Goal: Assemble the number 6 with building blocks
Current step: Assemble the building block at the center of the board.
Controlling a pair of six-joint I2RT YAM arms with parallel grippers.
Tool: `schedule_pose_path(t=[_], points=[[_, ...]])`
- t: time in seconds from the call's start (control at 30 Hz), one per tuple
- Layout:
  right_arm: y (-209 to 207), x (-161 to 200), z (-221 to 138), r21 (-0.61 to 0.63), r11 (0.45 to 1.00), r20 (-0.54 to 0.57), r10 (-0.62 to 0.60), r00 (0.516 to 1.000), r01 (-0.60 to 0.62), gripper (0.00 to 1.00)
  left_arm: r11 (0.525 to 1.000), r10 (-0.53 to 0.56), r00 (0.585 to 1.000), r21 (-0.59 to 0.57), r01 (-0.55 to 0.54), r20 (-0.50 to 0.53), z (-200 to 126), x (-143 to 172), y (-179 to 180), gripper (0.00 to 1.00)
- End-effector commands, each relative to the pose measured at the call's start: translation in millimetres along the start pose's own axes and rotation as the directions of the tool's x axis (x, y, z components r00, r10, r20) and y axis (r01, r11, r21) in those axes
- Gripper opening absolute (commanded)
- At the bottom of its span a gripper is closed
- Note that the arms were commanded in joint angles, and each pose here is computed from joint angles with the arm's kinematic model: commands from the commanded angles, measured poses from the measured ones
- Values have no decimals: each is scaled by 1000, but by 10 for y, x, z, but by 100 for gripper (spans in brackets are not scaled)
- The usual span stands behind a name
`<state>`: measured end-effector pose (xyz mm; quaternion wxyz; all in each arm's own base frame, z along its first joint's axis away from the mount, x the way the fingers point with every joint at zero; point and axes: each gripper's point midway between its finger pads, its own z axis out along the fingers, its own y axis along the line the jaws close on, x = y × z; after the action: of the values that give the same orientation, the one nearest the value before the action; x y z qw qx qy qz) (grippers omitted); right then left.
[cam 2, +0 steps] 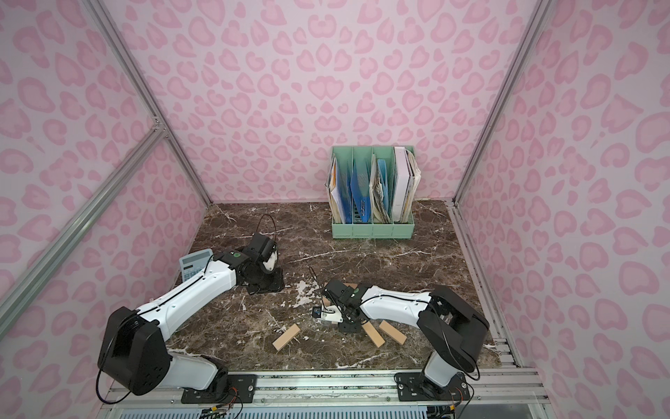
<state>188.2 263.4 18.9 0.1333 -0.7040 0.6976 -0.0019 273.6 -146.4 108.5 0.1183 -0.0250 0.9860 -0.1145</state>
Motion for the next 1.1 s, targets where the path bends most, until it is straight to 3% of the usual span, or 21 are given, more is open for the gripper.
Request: schedule_pose_path(t=[0.0, 0.53, 0.87, 1.07], points=[[-81, 11, 43, 18, 999, -13, -26, 1000, 27, 7, 1000, -7, 1000, -5, 7, 5, -9, -19, 5, 39], [-109, 51, 106, 6, 1000, -23, -27, 999, 28, 7, 1000, -18, 1000, -10, 18, -4, 46, -37, 28, 38], [-129, 69, 102, -3, 1000, -25, -8, 1000, 7, 30, 1000, -20, 1000, -6, 20, -3, 61, -47, 22, 38], [-178, 63, 103, 13, 1000, -29, -1, 1000, 1, 37, 1000, -23, 1000, -6, 23, -5, 70, -38, 28, 38]])
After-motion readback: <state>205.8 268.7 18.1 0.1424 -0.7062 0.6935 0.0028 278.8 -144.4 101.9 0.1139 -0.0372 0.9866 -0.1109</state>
